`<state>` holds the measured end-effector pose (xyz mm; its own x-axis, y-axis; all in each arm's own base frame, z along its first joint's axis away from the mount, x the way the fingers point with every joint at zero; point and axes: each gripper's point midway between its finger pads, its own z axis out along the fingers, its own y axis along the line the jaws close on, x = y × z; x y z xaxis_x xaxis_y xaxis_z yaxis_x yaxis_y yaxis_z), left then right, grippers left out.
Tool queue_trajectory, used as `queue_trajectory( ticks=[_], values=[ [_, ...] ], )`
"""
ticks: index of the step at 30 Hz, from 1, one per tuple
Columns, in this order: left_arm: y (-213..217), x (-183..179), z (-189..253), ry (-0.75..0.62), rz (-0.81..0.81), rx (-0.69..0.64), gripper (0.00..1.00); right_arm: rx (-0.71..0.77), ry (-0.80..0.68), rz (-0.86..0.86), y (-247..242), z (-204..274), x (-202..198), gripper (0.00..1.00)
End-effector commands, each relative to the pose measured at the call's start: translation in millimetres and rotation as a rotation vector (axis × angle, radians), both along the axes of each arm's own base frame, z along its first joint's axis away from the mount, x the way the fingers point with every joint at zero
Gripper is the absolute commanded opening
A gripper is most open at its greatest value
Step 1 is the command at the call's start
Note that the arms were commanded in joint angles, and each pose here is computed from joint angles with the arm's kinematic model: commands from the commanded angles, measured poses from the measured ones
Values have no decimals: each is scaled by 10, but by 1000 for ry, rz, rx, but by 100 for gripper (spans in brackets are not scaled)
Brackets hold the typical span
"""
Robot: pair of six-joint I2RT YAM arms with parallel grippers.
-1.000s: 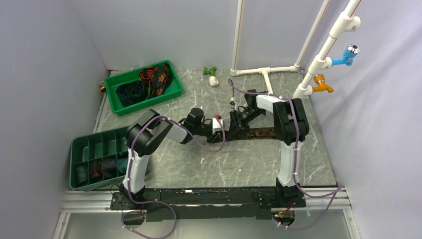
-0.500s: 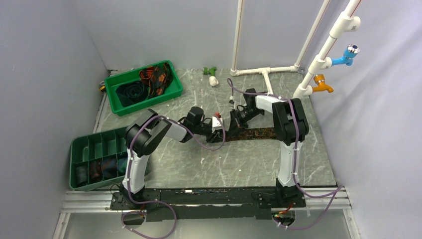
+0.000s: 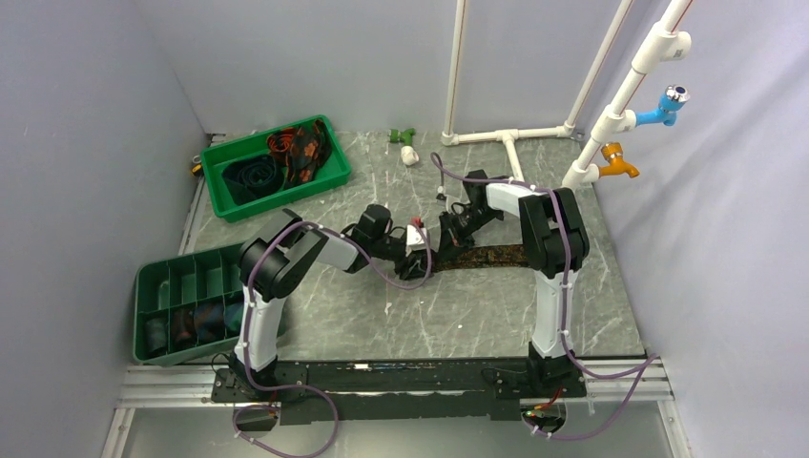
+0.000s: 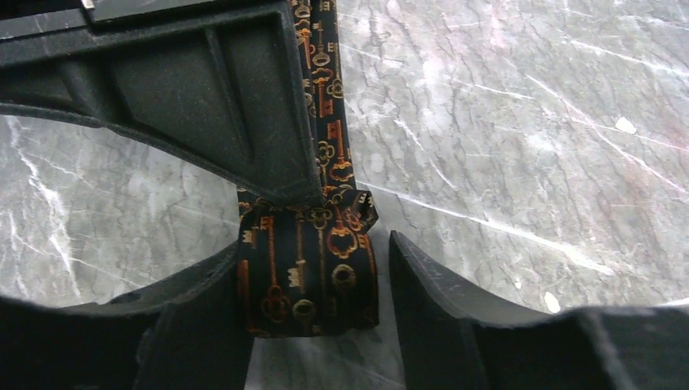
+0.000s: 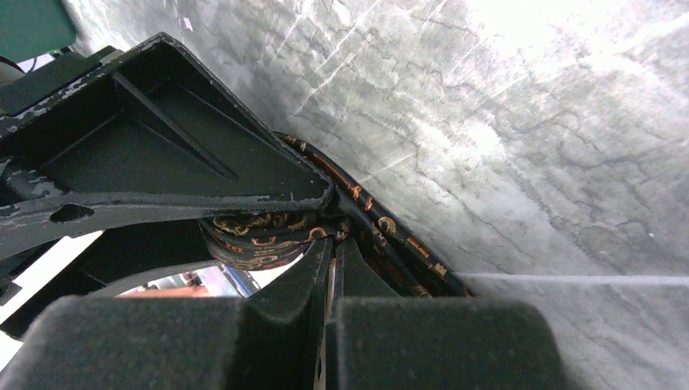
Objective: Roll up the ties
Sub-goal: Roll the tie at the center of the board.
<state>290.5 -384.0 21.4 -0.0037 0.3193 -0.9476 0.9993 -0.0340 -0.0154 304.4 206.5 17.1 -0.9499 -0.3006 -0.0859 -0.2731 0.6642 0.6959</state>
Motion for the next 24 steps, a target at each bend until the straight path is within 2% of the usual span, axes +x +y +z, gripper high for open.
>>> queue_trajectory(
  ticks=[1,4,7,9,12,15,17,24],
  values=[
    [390,-316,-552,187,63,168,65,-156,-42,27,-210,-431,32,0],
    [368,-232,-425,108,89,115,73,-191,-29,35,-264,-526,10,0],
    [353,-149,-365,72,130,80,89,-210,-26,45,-299,-583,-2,0],
    [306,-82,-327,72,150,56,92,-219,-29,52,-317,-611,-4,0],
    [210,-23,-269,103,164,13,86,-224,-30,58,-332,-629,-13,0],
    [122,10,-178,118,158,-27,68,-230,-29,61,-344,-637,-28,0],
    [72,6,-100,121,151,-56,63,-231,-24,62,-348,-646,-45,0],
    [-149,-15,22,168,132,-112,60,-228,-25,56,-306,-652,-38,0]
  ],
)
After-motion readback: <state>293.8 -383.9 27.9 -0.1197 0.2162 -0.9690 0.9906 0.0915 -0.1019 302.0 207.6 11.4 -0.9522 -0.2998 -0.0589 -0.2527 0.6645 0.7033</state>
